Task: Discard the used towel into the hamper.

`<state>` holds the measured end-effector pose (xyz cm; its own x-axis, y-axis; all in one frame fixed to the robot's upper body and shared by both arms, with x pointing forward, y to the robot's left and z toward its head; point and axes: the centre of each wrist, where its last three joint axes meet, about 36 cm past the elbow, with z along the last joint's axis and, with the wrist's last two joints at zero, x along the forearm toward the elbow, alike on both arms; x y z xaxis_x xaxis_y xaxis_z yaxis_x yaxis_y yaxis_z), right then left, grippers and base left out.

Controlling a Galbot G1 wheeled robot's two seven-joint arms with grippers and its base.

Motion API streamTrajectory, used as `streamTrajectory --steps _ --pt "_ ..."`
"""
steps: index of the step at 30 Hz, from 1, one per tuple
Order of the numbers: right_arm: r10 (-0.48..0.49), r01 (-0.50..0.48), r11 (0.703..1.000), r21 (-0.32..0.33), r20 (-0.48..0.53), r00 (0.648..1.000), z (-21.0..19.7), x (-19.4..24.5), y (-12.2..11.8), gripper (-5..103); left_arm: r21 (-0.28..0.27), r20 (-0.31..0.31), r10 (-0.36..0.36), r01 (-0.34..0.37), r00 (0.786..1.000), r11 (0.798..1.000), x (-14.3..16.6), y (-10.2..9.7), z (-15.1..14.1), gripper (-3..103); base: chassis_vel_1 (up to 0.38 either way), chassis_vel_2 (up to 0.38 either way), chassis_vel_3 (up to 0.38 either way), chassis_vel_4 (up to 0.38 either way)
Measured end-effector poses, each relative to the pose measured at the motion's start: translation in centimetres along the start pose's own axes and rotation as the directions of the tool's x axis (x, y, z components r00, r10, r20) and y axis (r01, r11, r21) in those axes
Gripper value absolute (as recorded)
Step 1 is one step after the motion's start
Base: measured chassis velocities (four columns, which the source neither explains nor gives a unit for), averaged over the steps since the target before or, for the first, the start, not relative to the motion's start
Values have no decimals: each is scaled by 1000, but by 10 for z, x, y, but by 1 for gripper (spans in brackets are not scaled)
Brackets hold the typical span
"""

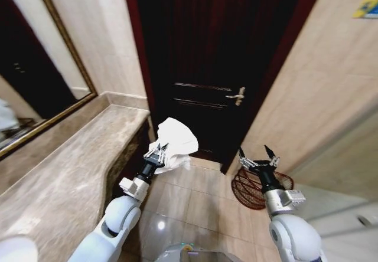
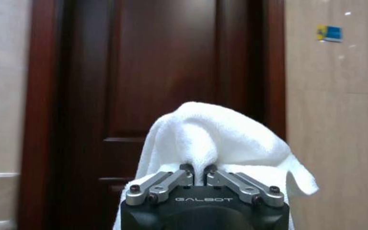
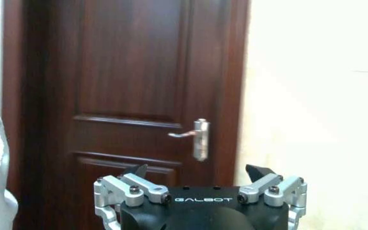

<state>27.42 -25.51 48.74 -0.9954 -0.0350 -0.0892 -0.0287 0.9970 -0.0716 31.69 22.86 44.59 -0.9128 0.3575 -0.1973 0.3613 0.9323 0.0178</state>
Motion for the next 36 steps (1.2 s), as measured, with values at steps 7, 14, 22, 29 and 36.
streamTrajectory --steps 7,14,22,29,36 --pt "21 -21 1000 6 0 1000 -1 0 2 100 -8 0 1 -1 1000 1000 1 -1 2 7 -130 -130 -134 -118" --pt "28 -28 1000 1 4 1000 -1 0 3 100 -9 2 1 -1 1000 1000 0 -1 2 7 -121 -114 -123 -126" --pt "31 -31 1000 -2 10 999 -1 1 4 100 -7 5 0 0 1000 1000 0 -1 2 7 -134 -129 -111 -127" --pt "33 -33 999 -10 20 999 0 2 6 100 -12 20 -9 9 1000 1000 -2 -1 3 7 -121 -129 -126 -127" --pt "55 -55 998 -20 24 998 2 2 7 100 -21 38 -17 17 999 1000 -1 1 1 7 -70 -76 -77 -57"
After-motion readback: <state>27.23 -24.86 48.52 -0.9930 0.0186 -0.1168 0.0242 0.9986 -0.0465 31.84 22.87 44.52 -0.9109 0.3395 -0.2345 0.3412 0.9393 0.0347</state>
